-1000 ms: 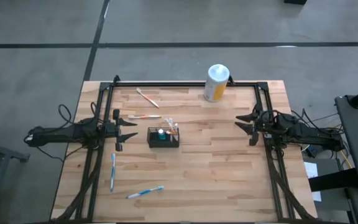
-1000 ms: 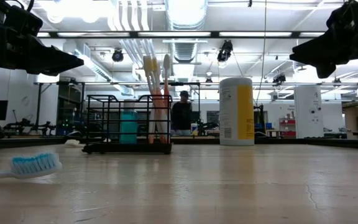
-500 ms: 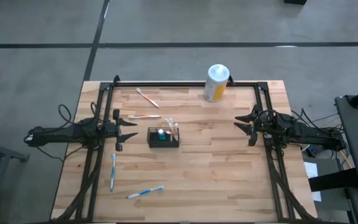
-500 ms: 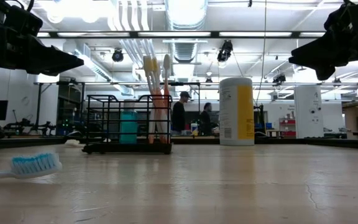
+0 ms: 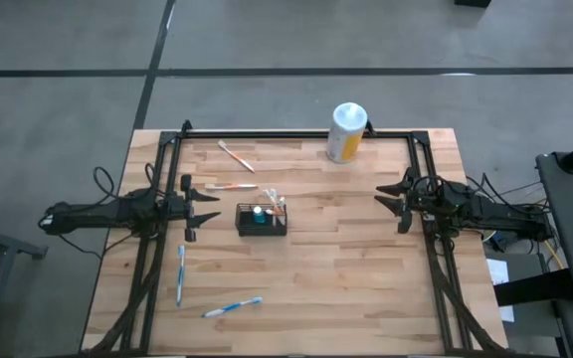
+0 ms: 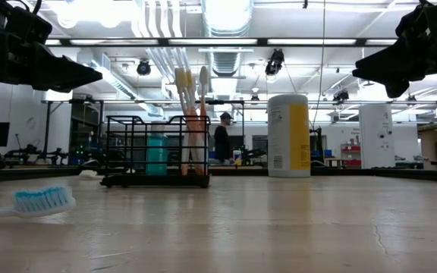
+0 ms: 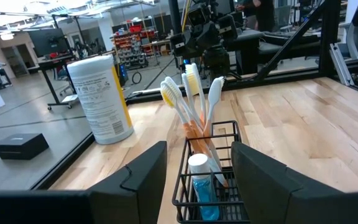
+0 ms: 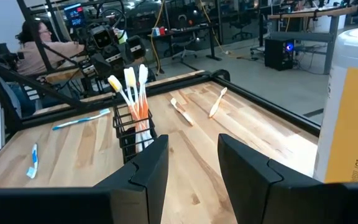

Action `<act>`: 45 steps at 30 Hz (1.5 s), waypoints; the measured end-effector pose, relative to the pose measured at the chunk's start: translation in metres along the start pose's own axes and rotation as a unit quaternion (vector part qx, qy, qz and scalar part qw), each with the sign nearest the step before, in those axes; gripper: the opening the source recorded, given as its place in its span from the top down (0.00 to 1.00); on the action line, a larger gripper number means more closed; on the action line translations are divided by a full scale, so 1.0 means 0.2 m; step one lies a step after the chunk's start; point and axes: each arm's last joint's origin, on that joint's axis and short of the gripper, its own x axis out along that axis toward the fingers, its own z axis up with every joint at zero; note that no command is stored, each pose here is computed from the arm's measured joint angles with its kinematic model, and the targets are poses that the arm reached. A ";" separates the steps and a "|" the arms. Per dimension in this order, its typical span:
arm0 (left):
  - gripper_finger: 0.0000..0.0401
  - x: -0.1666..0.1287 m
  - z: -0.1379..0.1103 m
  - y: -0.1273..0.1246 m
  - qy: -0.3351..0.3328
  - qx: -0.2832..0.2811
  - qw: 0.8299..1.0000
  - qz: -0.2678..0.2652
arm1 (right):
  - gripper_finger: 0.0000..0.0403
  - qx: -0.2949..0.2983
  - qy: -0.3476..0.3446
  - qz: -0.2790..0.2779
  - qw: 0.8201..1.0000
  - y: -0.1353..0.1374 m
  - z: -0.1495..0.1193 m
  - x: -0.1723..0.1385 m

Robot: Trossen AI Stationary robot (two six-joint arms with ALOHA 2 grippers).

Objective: Pick & Place toothbrushing station
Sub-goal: Put the orange toothbrush into the right section of the wire organizer

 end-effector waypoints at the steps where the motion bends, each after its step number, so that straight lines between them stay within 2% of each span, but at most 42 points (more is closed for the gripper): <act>1: 0.53 0.00 0.00 0.00 0.000 0.000 1.000 0.000 | 0.67 0.000 0.000 0.000 1.000 0.00 0.00 0.00; 8: 0.53 0.00 0.00 0.00 0.000 0.000 1.000 0.001 | 0.67 0.000 0.000 0.000 1.000 0.00 0.00 0.00; 12: 0.54 0.00 0.00 0.00 -0.002 0.031 1.000 -0.002 | 0.67 0.000 0.000 0.000 1.000 0.00 0.00 0.00; 14: 0.54 0.00 0.01 0.00 -0.021 0.068 0.997 -0.016 | 0.67 0.000 0.000 0.000 1.000 0.00 0.00 0.00; 18: 0.54 -0.01 0.07 0.00 -0.087 0.076 0.993 -0.028 | 0.67 0.000 0.000 0.000 1.000 0.00 0.00 0.00; 20: 0.54 -0.01 0.09 0.00 -0.106 0.064 0.992 -0.027 | 0.67 0.000 0.000 0.001 1.000 0.00 0.00 0.00; 22: 0.54 -0.02 0.12 0.01 -0.131 0.006 0.991 -0.027 | 0.67 0.000 0.000 0.001 1.000 0.00 0.00 0.00; 24: 0.54 -0.02 0.14 0.01 -0.148 -0.027 0.988 -0.028 | 0.67 0.000 0.000 0.001 1.000 0.00 0.00 0.00; 30: 0.54 -0.04 0.22 0.03 -0.087 -0.041 0.995 -0.029 | 0.67 0.000 0.000 0.001 1.000 0.00 0.00 0.00; 36: 0.54 -0.04 0.37 0.07 -0.049 -0.067 0.996 0.011 | 0.67 0.000 0.000 0.001 1.000 0.00 0.00 0.00; 41: 0.54 0.01 0.48 0.11 0.026 -0.111 0.991 0.071 | 0.67 0.000 0.000 0.001 1.000 0.00 0.00 0.00; 45: 0.54 0.07 0.58 0.17 0.079 -0.127 0.975 0.163 | 0.67 0.000 0.000 0.001 1.000 0.00 0.00 0.00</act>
